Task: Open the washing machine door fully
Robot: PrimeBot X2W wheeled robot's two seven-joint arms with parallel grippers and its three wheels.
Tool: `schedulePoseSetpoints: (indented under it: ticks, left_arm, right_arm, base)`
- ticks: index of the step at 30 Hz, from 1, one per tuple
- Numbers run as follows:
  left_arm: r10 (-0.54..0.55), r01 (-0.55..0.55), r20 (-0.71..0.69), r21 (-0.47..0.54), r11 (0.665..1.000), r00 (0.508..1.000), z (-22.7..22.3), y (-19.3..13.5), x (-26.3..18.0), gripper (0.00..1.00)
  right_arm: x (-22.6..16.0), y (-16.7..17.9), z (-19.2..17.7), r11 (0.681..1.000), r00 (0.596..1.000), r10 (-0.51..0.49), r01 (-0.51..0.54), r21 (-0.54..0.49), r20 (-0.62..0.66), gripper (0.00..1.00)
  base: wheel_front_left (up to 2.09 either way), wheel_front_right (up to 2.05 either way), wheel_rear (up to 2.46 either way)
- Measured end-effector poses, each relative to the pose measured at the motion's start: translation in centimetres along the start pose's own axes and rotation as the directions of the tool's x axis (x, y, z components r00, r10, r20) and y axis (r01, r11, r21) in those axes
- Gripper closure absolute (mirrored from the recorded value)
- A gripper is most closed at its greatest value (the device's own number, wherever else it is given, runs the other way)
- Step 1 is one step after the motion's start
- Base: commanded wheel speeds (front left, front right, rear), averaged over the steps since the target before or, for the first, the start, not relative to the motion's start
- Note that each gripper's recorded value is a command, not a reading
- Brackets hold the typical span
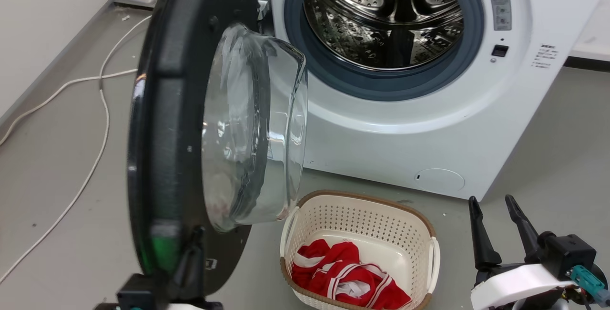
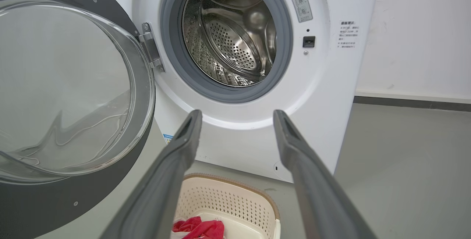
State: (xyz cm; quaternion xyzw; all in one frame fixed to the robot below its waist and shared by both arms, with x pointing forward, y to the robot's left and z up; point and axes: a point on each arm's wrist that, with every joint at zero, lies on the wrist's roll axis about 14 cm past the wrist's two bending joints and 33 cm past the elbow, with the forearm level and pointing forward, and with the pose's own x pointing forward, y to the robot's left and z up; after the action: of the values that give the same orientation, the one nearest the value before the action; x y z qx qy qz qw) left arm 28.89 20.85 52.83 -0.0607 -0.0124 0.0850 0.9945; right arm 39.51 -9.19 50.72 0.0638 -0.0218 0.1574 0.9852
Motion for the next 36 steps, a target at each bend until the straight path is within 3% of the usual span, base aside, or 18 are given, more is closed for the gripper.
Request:
schedulePoseSetpoints:
  ticks: [11, 17, 36]
  left_arm:
    - [0.18, -0.183, 0.057, 0.037, 0.982, 0.982, 1.3, 7.5, 2.5, 1.0]
    - [0.294, -0.301, 0.109, 0.045, 0.953, 0.949, 2.4, 12.8, 4.7, 1.0]
    - [0.453, -0.465, 0.147, 0.058, 0.883, 0.879, 4.2, 22.4, 8.1, 1.0]
  right_arm:
    - [1.1, 0.0, -1.0, 1.0, 1.0, 0.007, -0.007, 0.004, -0.029, 0.0]
    - [2.0, -0.9, -1.4, 1.0, 0.999, -0.013, 0.013, 0.003, -0.036, 0.0]
    - [3.1, -2.3, -2.8, 0.999, 0.997, -0.04, 0.04, -0.002, -0.066, 0.0]
  base:
    - [0.0, 0.0, 0.0]
    - [0.0, 0.0, 0.0]
    - [0.0, 0.0, 0.0]
